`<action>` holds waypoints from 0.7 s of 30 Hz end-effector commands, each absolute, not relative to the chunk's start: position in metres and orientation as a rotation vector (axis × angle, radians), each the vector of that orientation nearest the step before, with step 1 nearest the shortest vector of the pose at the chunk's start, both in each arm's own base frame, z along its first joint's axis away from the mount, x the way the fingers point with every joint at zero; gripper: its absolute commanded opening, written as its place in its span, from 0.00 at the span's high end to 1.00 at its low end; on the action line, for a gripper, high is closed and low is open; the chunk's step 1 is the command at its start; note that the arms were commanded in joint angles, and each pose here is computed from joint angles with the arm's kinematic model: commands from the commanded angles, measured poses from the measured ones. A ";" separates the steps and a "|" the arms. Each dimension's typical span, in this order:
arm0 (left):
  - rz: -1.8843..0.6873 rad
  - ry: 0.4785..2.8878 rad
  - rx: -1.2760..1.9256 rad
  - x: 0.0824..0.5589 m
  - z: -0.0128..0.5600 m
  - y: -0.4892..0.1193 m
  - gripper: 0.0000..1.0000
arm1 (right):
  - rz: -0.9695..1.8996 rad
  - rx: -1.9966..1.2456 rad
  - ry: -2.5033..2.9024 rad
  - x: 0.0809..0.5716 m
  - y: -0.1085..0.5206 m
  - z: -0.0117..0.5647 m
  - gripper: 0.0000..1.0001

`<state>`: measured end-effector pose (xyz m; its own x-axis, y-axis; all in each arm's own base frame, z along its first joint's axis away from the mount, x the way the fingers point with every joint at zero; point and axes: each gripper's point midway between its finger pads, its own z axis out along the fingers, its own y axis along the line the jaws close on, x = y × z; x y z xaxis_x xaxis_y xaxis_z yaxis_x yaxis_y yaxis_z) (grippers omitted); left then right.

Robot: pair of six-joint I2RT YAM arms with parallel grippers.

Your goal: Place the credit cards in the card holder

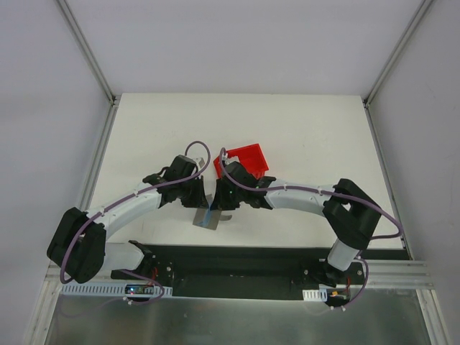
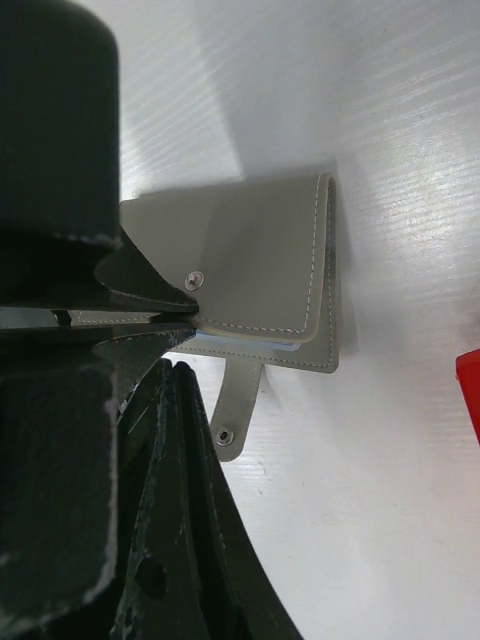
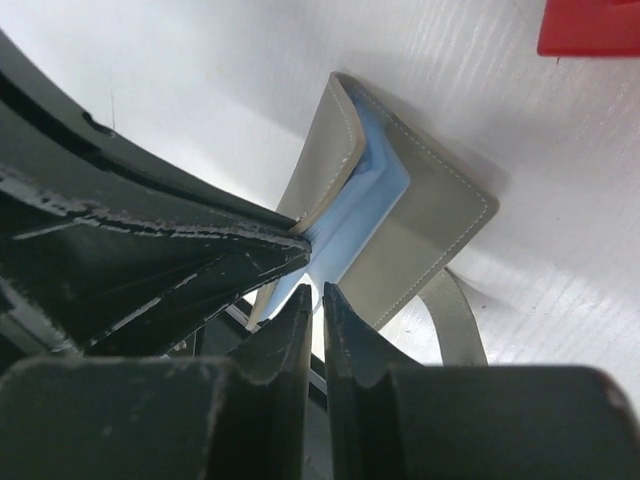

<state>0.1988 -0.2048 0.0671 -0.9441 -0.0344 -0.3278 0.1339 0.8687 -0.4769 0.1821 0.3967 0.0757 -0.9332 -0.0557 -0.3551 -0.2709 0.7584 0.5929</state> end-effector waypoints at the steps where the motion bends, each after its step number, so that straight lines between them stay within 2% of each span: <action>1: -0.714 2.722 0.044 0.195 0.068 -0.200 1.00 | 1.035 -0.256 2.604 0.185 0.416 0.090 0.89; 9: -0.725 2.703 0.053 0.196 0.073 -0.201 1.00 | 1.004 -0.253 2.640 0.186 0.417 0.075 0.89; 21: -0.739 2.645 0.038 0.198 0.086 -0.198 1.00 | 0.735 -0.267 2.782 0.181 0.385 0.030 0.89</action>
<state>0.1990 -0.2032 0.0804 -0.9297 -0.0452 -0.3655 0.1495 0.8607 -0.4866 0.1760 0.3916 0.0309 -0.9562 -0.0970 -0.2763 -0.2350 0.8174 0.5260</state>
